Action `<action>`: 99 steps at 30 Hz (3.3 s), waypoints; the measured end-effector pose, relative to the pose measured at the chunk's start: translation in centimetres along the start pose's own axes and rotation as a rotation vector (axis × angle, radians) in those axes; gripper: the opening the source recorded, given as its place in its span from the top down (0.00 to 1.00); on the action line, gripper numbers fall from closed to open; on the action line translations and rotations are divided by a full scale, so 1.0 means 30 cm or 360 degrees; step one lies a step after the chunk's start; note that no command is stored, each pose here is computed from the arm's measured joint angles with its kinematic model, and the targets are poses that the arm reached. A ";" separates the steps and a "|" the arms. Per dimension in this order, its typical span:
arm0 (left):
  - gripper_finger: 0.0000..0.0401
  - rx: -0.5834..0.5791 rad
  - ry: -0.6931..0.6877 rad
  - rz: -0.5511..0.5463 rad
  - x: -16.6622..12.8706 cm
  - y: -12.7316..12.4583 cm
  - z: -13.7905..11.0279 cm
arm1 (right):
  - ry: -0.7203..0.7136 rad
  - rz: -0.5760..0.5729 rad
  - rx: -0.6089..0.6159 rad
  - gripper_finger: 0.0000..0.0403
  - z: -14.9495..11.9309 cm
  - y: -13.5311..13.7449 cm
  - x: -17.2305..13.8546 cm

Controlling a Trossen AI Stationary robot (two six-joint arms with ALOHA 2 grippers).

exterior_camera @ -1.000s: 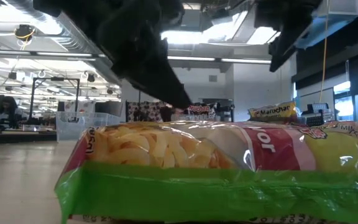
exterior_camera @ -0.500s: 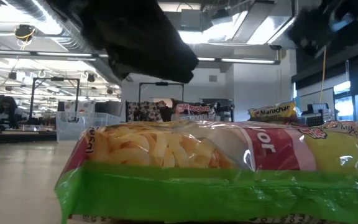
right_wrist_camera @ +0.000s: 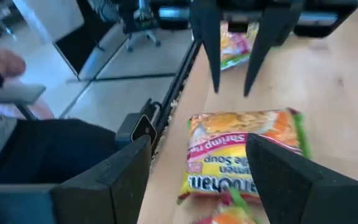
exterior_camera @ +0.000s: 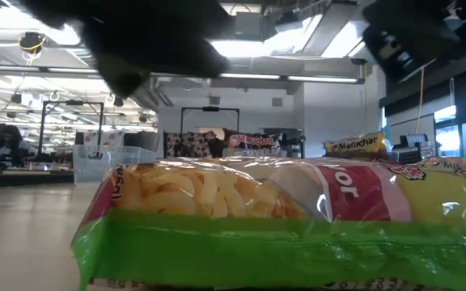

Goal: Sort Maruchan noodles
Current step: Put the green noodle pack into the left transparent bin

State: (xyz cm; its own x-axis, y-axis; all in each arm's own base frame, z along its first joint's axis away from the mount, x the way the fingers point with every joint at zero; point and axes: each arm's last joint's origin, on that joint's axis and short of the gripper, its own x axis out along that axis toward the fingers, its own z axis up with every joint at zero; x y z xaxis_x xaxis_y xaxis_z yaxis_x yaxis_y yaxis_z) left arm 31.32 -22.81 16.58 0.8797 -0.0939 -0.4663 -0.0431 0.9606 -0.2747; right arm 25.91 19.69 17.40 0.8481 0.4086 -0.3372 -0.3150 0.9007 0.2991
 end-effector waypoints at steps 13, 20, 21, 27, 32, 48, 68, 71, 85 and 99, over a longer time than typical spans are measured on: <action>0.70 0.0078 0.0037 0.0055 -0.024 -0.024 -0.038 | 0.0470 -0.0134 -0.0245 0.75 -0.010 -0.051 0.288; 0.70 0.0105 0.0131 0.0127 -0.028 -0.010 -0.060 | 0.0737 -0.0260 -0.0426 0.90 0.011 -0.140 0.297; 0.70 0.0108 0.0136 0.0133 -0.027 -0.007 -0.061 | 0.0770 -0.0288 -0.0475 0.91 0.019 -0.157 0.295; 0.70 0.0109 0.0102 0.0220 -0.018 0.014 -0.051 | 0.1049 -0.0538 -0.0670 0.93 0.087 -0.242 0.263; 0.70 0.0093 0.0071 0.0280 -0.006 0.036 -0.035 | 0.1116 -0.0603 -0.0682 0.94 0.202 -0.212 0.183; 0.70 0.0003 -0.0034 0.0503 0.094 0.156 -0.007 | 0.0290 -0.0551 0.0448 0.94 0.030 -0.405 -0.168; 0.70 -0.0041 0.0022 0.0520 0.153 0.180 -0.078 | 0.0188 -0.0434 0.1072 0.26 -0.108 -0.462 -0.133; 0.70 -0.0029 0.0020 0.0522 0.154 0.180 -0.078 | 0.0219 -0.0423 0.1138 0.18 -0.132 -0.469 -0.116; 0.70 -0.0008 0.0000 0.0520 0.154 0.177 -0.078 | 0.0302 -0.0252 0.1147 0.15 -0.084 -0.489 0.087; 0.70 -0.0027 0.0044 0.0375 0.145 0.147 -0.080 | 0.0268 -0.0139 0.0898 0.35 -0.021 -0.468 0.148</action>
State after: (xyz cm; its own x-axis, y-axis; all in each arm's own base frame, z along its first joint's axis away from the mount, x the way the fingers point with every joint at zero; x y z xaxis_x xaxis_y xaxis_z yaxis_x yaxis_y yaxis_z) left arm 33.82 -19.63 11.32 0.8312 0.1248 -0.5418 -0.2536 0.9523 -0.1698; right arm 33.82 8.95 11.14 0.7671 0.3957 -0.5050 0.0670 0.7334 0.6765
